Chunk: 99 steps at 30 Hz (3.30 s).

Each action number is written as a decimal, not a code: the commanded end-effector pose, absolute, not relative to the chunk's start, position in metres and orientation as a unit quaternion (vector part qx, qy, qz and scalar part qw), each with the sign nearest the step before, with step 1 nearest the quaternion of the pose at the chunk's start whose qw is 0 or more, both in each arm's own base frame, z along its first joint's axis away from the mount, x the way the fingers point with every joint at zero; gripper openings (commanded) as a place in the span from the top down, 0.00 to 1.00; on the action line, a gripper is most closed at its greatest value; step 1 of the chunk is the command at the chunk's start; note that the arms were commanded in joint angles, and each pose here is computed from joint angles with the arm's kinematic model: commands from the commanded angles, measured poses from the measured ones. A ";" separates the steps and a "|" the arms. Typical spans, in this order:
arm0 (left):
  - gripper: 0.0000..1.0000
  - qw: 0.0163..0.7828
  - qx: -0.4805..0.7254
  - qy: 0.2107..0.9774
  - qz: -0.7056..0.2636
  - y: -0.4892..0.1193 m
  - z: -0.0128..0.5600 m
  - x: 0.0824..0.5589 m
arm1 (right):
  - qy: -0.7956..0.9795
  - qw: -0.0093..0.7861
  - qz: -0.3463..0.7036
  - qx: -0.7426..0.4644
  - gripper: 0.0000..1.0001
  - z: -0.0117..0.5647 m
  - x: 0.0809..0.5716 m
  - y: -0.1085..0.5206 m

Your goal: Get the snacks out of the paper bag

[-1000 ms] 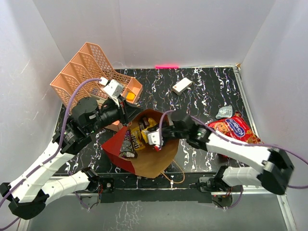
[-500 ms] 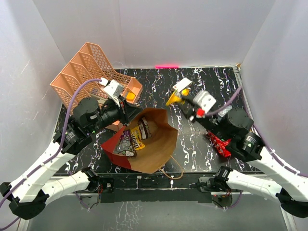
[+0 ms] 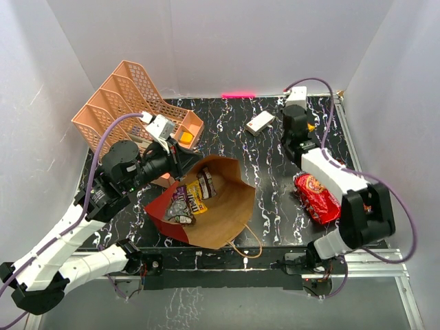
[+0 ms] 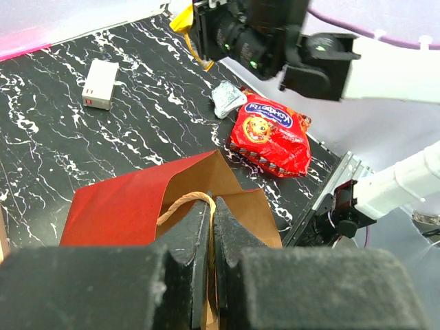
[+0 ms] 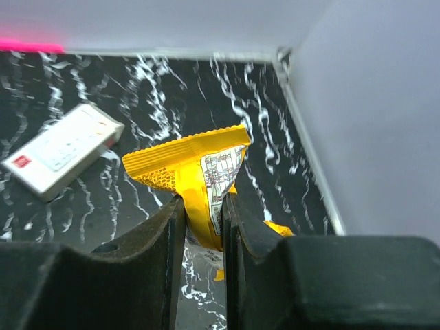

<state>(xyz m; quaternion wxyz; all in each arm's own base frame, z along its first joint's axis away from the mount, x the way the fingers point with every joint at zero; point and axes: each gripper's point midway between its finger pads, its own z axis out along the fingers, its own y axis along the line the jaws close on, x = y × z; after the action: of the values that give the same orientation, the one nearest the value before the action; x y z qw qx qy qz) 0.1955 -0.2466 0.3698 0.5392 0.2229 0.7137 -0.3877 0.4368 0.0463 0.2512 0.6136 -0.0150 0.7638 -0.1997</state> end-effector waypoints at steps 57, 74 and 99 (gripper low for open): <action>1.00 0.510 0.342 0.628 -0.479 -0.276 0.381 0.152 | 0.485 0.678 0.197 -0.516 0.16 0.315 0.221 0.204; 1.00 0.515 0.377 0.590 -0.494 -0.282 0.388 0.143 | 0.225 0.618 0.246 -0.712 0.29 0.304 0.133 0.246; 1.00 0.520 0.393 0.584 -0.483 -0.279 0.383 0.140 | 0.258 0.499 0.132 -0.817 0.23 0.144 0.167 0.391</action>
<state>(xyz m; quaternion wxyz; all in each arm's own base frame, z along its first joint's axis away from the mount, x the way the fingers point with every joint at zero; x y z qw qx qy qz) 0.1498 -0.2816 0.3626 0.4978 0.3773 0.6206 -0.4739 0.1473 0.3570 0.1246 0.4201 -0.8534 0.2711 0.1475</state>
